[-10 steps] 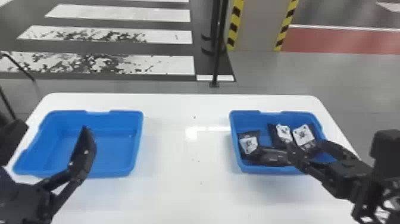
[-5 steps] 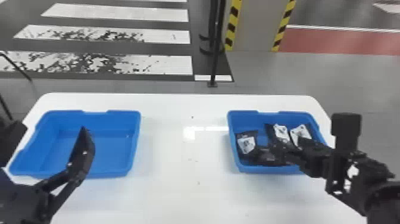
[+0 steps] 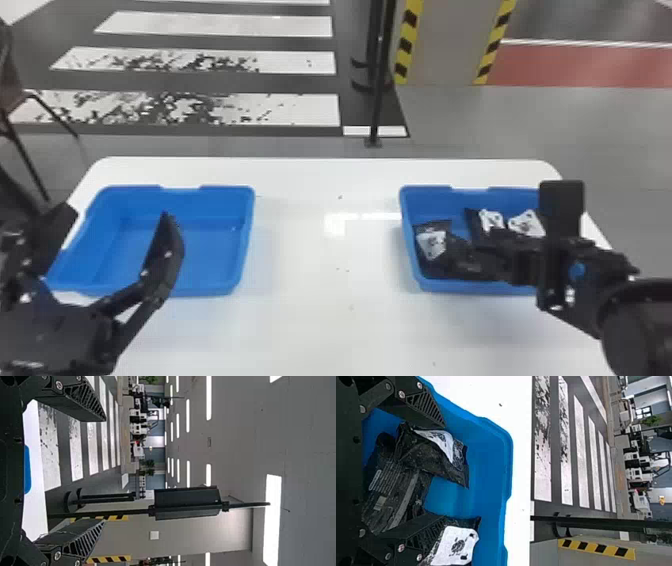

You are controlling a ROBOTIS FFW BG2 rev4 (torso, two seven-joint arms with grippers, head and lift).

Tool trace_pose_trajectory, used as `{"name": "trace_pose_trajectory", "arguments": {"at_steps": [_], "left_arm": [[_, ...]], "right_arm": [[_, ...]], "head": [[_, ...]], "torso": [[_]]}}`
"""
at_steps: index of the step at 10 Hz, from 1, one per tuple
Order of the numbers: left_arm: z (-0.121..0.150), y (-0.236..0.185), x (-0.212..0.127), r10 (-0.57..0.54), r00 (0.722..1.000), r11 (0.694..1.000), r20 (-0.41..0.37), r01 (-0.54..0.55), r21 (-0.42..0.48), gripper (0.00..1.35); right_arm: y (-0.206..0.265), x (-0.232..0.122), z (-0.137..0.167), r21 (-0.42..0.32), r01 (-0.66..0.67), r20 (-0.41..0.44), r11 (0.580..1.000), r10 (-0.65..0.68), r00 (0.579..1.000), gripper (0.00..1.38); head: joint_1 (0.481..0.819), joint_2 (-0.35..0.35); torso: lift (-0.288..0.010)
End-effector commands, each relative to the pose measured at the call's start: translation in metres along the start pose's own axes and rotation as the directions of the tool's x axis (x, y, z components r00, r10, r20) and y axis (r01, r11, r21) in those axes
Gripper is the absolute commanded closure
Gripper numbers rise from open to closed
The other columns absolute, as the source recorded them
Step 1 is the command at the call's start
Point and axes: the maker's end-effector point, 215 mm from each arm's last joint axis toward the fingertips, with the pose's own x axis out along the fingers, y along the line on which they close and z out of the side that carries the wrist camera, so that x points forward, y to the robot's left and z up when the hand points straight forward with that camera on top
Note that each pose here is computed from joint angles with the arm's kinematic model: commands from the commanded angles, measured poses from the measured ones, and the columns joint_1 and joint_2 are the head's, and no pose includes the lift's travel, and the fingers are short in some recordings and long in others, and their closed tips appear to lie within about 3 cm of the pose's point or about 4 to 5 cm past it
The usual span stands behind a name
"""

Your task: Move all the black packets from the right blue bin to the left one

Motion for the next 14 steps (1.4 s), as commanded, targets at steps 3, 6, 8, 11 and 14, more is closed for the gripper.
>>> {"name": "trace_pose_trajectory", "arguments": {"at_steps": [3,6,8,11,14], "left_arm": [[-0.001,-0.001,0.001,0.000,1.000,1.000,0.004,0.000,-0.008,0.13],[-0.001,0.001,0.001,0.004,1.000,1.000,0.007,-0.004,-0.015,0.14],[-0.002,0.001,0.001,0.003,1.000,1.000,0.007,-0.003,-0.014,0.14],[-0.002,0.000,0.001,-0.001,1.000,1.000,0.009,0.001,-0.013,0.13],[-0.003,0.000,0.001,0.000,1.000,1.000,0.007,0.000,-0.015,0.14]], "right_arm": [[0.023,0.026,-0.002,-0.015,-0.057,-0.051,0.998,0.056,0.997,0.23],[0.019,0.028,-0.016,-0.040,-0.024,-0.123,0.999,0.019,0.992,0.23],[0.010,0.033,-0.021,-0.041,-0.003,-0.142,0.999,-0.003,0.990,0.23],[0.028,0.046,-0.031,0.003,-0.066,-0.184,0.998,0.066,0.981,0.52],[0.036,0.046,-0.050,0.040,-0.088,-0.231,0.995,0.095,0.968,1.03]], "head": [[0.695,-0.005],[0.695,0.012],[0.695,0.007],[0.695,0.003],[0.695,0.026]], "torso": [[-0.140],[-0.140],[-0.140],[-0.140],[-0.140]]}}
